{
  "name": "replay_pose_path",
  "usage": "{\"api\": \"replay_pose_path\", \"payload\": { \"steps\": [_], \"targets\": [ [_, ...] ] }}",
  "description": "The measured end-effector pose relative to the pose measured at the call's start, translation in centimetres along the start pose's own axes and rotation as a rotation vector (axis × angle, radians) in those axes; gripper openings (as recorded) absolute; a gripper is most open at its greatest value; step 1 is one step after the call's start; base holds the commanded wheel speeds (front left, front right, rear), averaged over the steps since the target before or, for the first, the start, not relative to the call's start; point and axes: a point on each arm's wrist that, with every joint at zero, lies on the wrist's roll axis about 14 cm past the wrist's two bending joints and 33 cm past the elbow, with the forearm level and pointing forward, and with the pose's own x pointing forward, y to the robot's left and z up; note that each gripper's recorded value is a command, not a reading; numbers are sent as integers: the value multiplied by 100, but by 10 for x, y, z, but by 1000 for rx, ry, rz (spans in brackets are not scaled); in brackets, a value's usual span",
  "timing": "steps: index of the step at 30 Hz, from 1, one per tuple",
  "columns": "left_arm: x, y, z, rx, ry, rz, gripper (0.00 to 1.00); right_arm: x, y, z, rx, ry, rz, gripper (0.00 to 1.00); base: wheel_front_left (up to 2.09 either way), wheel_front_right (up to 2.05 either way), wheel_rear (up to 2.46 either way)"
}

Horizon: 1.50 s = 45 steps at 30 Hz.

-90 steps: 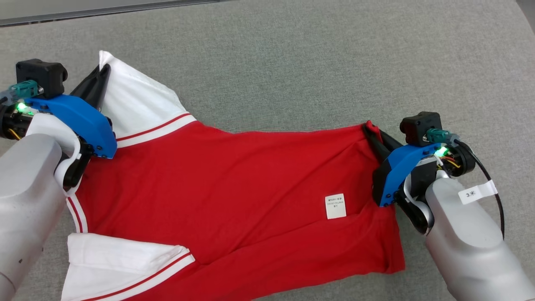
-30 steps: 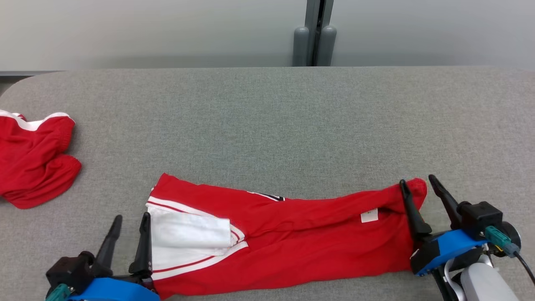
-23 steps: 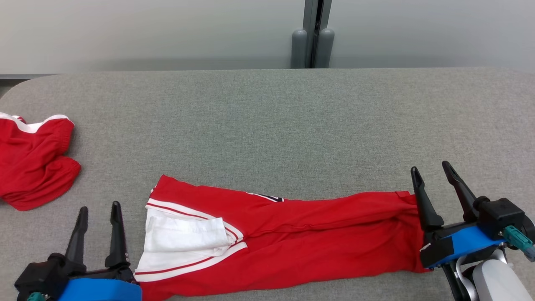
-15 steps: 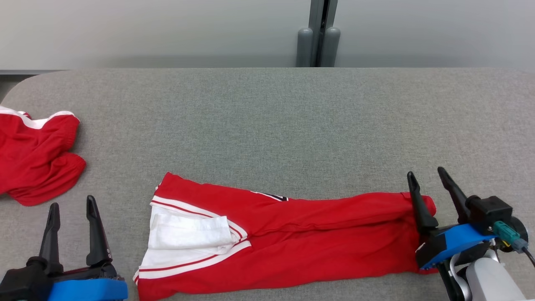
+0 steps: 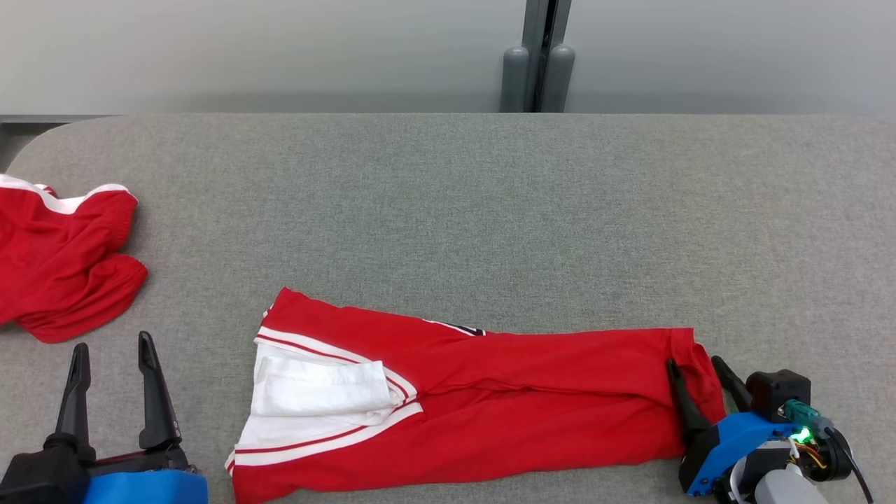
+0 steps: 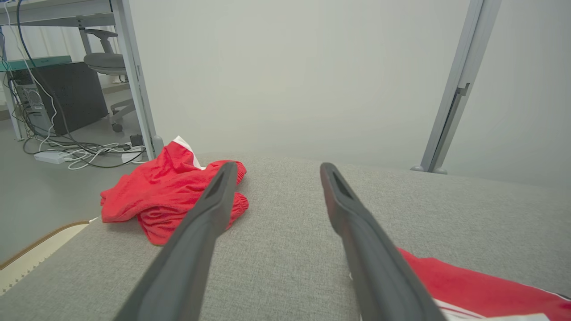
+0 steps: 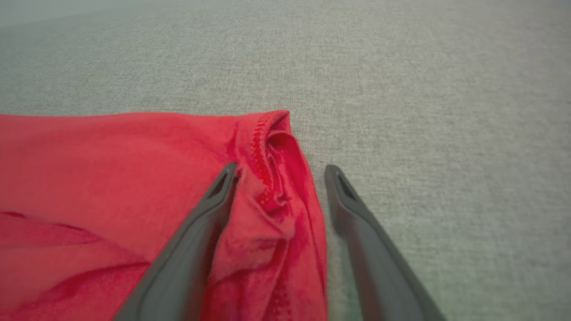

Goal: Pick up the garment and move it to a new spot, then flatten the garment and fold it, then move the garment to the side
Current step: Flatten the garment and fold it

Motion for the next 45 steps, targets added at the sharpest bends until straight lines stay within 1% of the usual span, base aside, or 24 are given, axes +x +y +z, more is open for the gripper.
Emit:
{"api": "replay_pose_path", "payload": {
  "steps": [5, 6, 7, 8, 12, 16, 18, 24, 27, 29, 31, 33, 36, 39, 43, 45],
  "targets": [
    [0, 0, -3, 11, 9, -1, 100, -1, 8, -5, -3, 13, 19, 100, 0, 0, 0],
    [0, 0, -3, 14, 11, -1, 100, -1, 9, -5, -3, 12, 23, 85, 0, 0, 0],
    [0, 0, -4, 17, 12, -2, 100, -1, 11, -4, -4, 9, 27, 25, 0, 0, 0],
    [0, 0, -4, 17, 12, -3, 100, -2, 14, -4, -2, 7, 33, 0, 0, 0, 0],
    [0, -2, -4, 28, 16, -10, 100, -3, 21, -2, 6, -5, 45, 0, 0, 0, 0],
    [0, -3, -4, 33, 13, -11, 100, -6, 7, 3, 5, -18, 11, 0, 0, 0, 0],
    [-1, -4, -5, 38, 17, -13, 100, -9, -11, 7, 0, -28, -29, 0, 0, 0, 0],
    [1, -11, -5, 38, 18, -36, 100, -23, -82, 29, -50, -65, -174, 0, 0, 0, 0],
    [1, -13, -6, 36, 19, -42, 100, -33, -113, 34, -69, -64, -241, 0, 0, 0, 0],
    [1, -15, -6, 35, 17, -46, 100, -39, -128, 35, -80, -59, -275, 0, 0, 0, 0],
    [2, -16, -5, 34, 14, -49, 100, -44, -135, 34, -80, -54, -293, 0, 0, 0, 0],
    [2, -17, -5, 33, 15, -53, 100, -45, -136, 34, -80, -55, -298, 0, 0, 0, 0],
    [2, -19, -5, 28, 14, -58, 100, -38, -114, 39, 13, -100, -268, 0, 0, 0, 0],
    [0, -19, -4, 26, 13, -59, 100, -33, -96, 49, 43, -141, -225, 0, 0, 0, 0],
    [-1, -21, -3, 22, 10, -63, 100, -28, -61, 53, 105, -177, -144, 0, 0, 0, 0],
    [-2, -21, -4, 21, 12, -64, 100, -25, -40, 59, 118, -196, -91, 0, 0, 0, 0]
  ]
}}
